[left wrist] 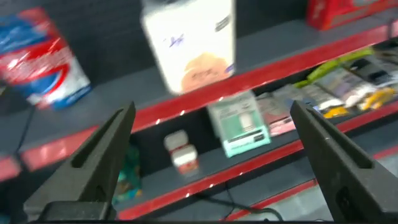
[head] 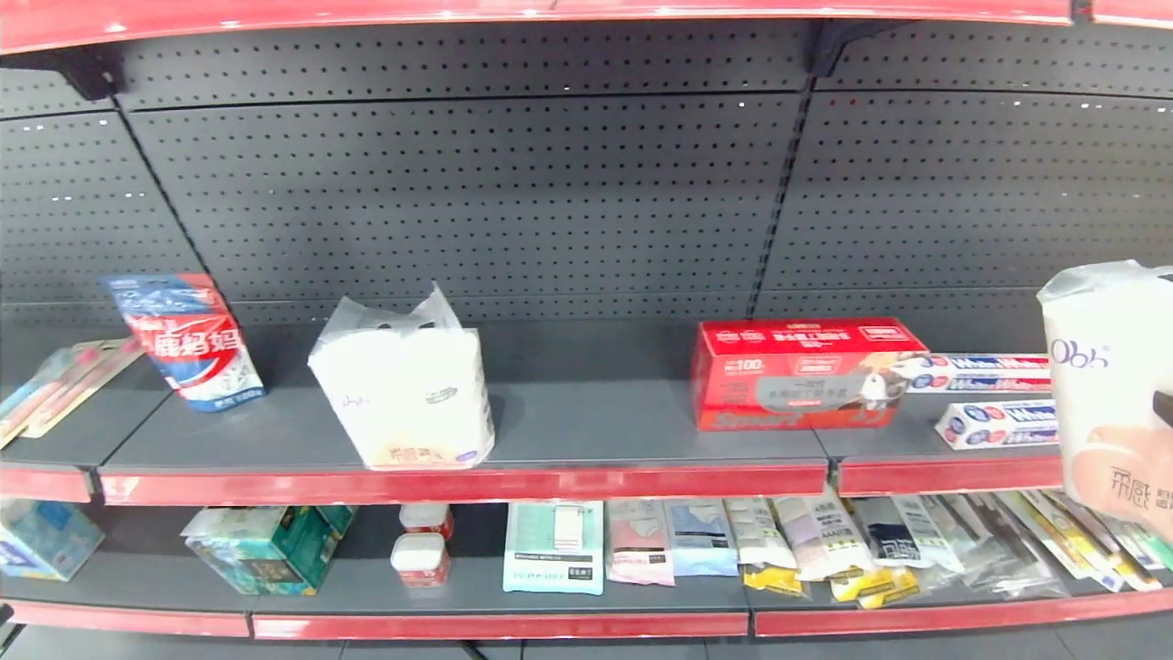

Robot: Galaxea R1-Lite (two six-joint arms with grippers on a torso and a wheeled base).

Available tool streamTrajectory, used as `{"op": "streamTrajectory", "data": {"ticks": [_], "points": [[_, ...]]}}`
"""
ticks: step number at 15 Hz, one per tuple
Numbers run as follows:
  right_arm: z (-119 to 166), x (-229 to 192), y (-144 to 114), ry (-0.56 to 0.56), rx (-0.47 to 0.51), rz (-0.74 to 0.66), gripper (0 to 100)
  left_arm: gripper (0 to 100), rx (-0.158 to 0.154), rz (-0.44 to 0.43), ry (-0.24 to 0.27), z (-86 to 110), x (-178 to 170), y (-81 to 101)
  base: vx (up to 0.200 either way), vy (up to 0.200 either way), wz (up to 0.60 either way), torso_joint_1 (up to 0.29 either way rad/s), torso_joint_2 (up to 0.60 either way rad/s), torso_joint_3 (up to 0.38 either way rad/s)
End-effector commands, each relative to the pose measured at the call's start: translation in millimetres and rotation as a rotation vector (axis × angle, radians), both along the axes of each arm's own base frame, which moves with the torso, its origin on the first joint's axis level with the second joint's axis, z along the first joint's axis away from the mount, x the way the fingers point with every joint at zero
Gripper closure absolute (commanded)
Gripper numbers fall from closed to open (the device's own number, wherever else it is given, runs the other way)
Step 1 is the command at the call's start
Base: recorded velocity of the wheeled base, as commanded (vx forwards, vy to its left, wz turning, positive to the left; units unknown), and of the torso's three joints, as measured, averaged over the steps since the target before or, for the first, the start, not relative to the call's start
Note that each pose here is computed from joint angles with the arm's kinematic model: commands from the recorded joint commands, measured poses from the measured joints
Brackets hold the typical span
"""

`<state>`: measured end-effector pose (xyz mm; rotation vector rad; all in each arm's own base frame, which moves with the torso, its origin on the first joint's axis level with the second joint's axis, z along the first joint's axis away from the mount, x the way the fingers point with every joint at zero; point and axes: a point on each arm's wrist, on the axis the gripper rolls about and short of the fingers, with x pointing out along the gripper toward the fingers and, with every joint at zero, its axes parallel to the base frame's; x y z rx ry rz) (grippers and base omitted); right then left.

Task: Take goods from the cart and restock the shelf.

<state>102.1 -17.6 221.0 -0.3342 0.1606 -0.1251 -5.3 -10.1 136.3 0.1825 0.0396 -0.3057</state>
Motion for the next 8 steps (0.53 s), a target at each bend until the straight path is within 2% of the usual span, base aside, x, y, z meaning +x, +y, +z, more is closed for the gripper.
{"op": "streamTrajectory", "data": {"ticks": [1, 5, 8], "points": [[1, 0, 0, -0.001, -0.001, -0.001, 100, 0, 0.001, 0.001, -0.008, -3.9, -2, -0.3, 0.000, 0.000, 0.60, 0.012, 0.01, 0.007], [3, 1, 0, -0.010, -0.002, 0.000, 100, 0, 0.005, 0.040, -0.023, -13.6, -7, 0.0, 0.000, 0.000, 0.60, -0.001, 0.00, 0.002], [19, 3, 0, -0.056, -0.015, 0.002, 100, 0, 0.007, 0.070, -0.023, -23.3, -8, 0.3, 0.000, 0.000, 0.60, 0.001, 0.00, 0.004]]}}
